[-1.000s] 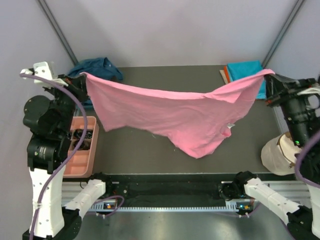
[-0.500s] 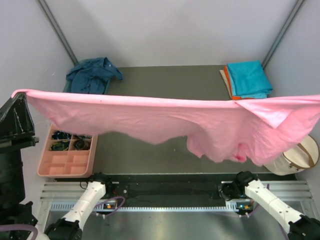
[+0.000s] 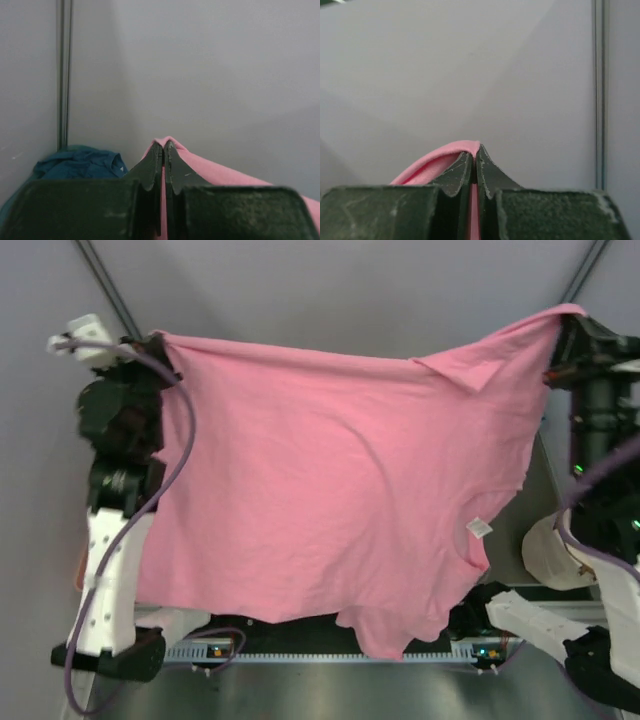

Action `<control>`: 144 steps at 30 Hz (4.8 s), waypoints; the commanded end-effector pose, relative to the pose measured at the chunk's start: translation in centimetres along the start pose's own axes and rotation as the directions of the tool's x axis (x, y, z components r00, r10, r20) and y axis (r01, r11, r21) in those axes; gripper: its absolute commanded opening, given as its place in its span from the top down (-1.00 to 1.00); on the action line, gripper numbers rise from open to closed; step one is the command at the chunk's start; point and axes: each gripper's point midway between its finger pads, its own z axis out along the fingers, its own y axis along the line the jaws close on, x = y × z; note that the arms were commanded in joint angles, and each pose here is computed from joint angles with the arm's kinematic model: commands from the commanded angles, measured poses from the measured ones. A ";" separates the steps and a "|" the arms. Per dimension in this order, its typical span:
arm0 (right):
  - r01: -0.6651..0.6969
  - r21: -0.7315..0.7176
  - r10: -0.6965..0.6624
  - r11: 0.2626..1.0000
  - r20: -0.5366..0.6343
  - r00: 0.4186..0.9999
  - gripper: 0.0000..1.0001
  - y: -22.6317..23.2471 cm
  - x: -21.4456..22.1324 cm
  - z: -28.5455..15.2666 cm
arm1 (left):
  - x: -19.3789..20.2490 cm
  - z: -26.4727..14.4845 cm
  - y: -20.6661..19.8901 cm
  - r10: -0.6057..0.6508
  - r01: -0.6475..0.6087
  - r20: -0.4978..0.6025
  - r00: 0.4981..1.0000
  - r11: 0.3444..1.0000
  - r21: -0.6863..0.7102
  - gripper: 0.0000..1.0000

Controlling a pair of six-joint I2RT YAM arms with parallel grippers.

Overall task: Fold and stack the t-shirts
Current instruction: Flatten out the tshirt

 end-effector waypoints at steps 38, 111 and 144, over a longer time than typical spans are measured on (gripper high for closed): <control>0.179 0.217 0.056 0.960 -0.770 0.636 -0.10 -11.9 61.0 12.6 | 53.8 19.8 12.5 0.317 -0.495 -0.501 0.805 0.825 -0.272 -0.02; -0.211 0.384 0.418 0.899 -0.896 0.149 -0.37 -3.0 69.9 1.0 | 59.2 -10.0 4.4 0.140 -0.425 -0.858 0.494 0.900 -0.098 -0.98; -0.306 0.403 0.468 0.862 -0.865 0.178 -0.38 -2.0 72.6 4.9 | 56.0 -13.3 7.2 0.094 -0.454 -0.859 0.503 0.875 -0.170 -0.98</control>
